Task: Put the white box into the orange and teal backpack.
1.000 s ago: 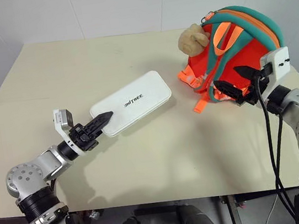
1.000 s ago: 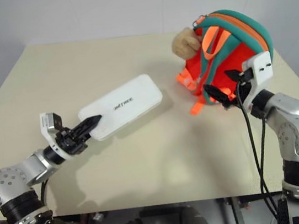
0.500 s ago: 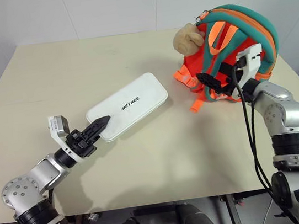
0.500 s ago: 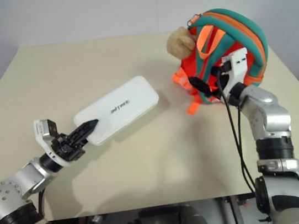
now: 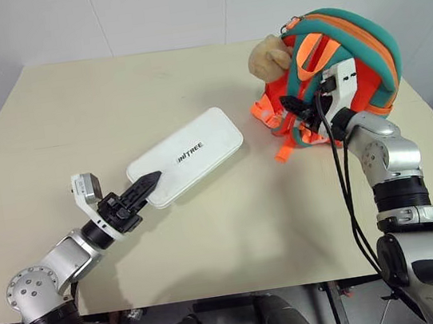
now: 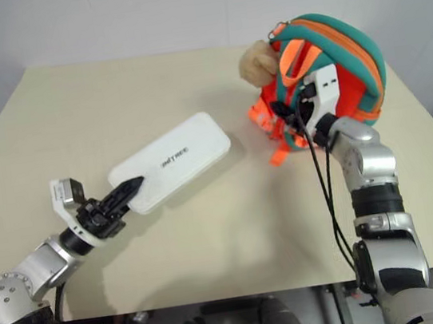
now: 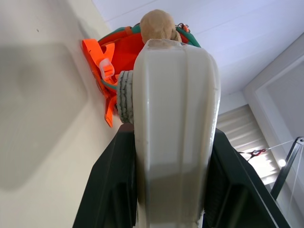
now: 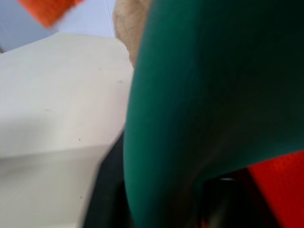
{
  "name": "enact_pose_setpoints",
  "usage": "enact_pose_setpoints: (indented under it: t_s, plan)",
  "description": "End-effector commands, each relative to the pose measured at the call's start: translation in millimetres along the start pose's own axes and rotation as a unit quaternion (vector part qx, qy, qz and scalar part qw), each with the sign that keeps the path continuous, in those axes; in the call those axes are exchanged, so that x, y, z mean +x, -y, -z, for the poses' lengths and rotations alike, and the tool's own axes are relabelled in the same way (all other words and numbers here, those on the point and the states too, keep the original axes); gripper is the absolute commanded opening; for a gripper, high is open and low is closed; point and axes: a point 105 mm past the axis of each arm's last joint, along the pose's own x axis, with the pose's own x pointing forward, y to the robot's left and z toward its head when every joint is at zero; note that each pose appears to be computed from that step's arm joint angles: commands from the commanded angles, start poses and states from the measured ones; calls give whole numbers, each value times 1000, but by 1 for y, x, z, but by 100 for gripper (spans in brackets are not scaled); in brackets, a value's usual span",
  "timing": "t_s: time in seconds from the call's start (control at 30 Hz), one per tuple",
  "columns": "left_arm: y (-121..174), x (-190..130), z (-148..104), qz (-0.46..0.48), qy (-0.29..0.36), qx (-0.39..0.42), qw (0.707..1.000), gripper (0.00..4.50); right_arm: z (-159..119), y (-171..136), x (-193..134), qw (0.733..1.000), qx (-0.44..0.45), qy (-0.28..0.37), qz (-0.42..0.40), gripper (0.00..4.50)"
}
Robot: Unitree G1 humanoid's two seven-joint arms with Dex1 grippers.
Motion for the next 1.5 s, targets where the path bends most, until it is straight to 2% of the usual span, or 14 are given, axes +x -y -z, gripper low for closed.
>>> enact_pose_setpoints:
  t_s: [0.03,0.07,0.1,0.2,0.4,0.7,0.83,1.13,1.5]
  plan:
    - [14,-1,-6,23,8,19,1000,132,-24,-3,-2,999,-23,35,-6,24]
    - [14,-2,-6,22,8,20,1000,132,-25,-5,-2,999,-23,36,-9,1]
    - [14,-2,-7,21,8,21,1000,132,-27,-9,-3,999,-24,38,-19,0]
    - [14,-5,-14,16,15,29,999,132,-31,-25,-6,998,-23,39,-53,0]
    - [7,-19,-46,-15,52,57,997,132,-35,-73,-22,988,-12,26,-150,0]
    - [3,-31,-77,-37,77,92,992,132,-57,-114,-44,967,-25,23,-252,0]
    - [3,-30,-81,-35,73,97,992,132,-66,-145,-64,935,-38,1,-352,0]
    - [5,-25,-86,-28,54,110,992,132,-74,-184,-99,869,-68,-41,-489,0]
    - [19,-31,-87,-15,12,148,989,132,-62,-187,-134,809,-87,-105,-571,0]
